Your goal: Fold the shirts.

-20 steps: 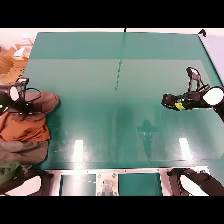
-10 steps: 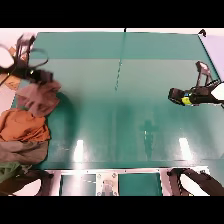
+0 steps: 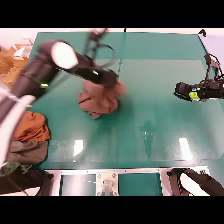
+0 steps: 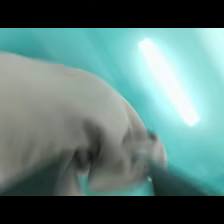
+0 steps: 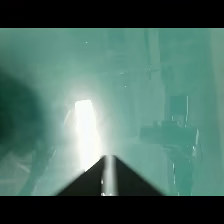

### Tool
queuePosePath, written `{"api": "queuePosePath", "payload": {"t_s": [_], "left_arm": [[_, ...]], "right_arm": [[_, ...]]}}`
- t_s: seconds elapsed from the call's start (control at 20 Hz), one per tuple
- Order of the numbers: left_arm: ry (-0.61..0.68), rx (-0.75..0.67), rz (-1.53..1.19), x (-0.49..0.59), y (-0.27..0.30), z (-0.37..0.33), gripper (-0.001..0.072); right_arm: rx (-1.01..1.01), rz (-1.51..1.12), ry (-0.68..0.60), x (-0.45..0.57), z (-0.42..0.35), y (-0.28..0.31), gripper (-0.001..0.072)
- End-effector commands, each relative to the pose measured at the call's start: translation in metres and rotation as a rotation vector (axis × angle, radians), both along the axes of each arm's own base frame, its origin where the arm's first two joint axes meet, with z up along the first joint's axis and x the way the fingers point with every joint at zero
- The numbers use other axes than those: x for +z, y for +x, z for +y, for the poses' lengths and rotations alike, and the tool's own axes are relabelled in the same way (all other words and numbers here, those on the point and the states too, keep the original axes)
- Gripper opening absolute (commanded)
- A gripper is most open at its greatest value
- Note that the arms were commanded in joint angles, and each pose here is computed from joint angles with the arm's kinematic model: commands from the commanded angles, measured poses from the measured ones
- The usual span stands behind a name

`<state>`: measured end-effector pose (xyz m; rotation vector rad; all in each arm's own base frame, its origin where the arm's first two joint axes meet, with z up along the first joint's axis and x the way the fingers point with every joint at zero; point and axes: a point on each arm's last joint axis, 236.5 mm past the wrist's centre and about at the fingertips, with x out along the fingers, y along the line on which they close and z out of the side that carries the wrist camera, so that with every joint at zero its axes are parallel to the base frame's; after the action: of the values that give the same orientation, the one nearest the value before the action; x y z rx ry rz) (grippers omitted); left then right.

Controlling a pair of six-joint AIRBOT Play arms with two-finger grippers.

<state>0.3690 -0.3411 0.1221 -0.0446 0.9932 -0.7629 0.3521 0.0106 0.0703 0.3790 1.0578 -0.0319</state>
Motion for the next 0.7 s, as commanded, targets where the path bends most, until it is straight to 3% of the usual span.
{"api": "queuePosePath", "payload": {"t_s": [0.0,0.1,0.2,0.35,0.4,0.65], "left_arm": [[-0.026,-0.047,0.159,-0.046,-0.019,-0.040,0.0715],[0.008,-0.018,0.188,-0.041,-0.006,-0.006,0.0716],[0.063,0.042,0.236,-0.031,0.013,0.051,0.0716],[0.108,0.182,0.341,-0.041,0.033,0.136,0.0716],[0.125,0.223,0.385,-0.055,0.033,0.157,0.0716],[0.140,0.388,0.512,-0.162,0.020,0.196,0.0716]], "right_arm": [[0.008,0.032,0.003,-0.003,0.001,-0.007,0.0335],[0.015,0.061,0.007,-0.006,0.003,-0.013,0.0341],[0.021,0.091,0.049,-0.017,0.012,-0.019,0.0426],[0.041,0.166,0.136,-0.060,0.033,-0.035,0.0434],[0.040,0.192,0.169,-0.079,0.039,-0.040,0.0467],[0.060,0.283,0.369,-0.152,0.081,-0.044,0.0490]]}}
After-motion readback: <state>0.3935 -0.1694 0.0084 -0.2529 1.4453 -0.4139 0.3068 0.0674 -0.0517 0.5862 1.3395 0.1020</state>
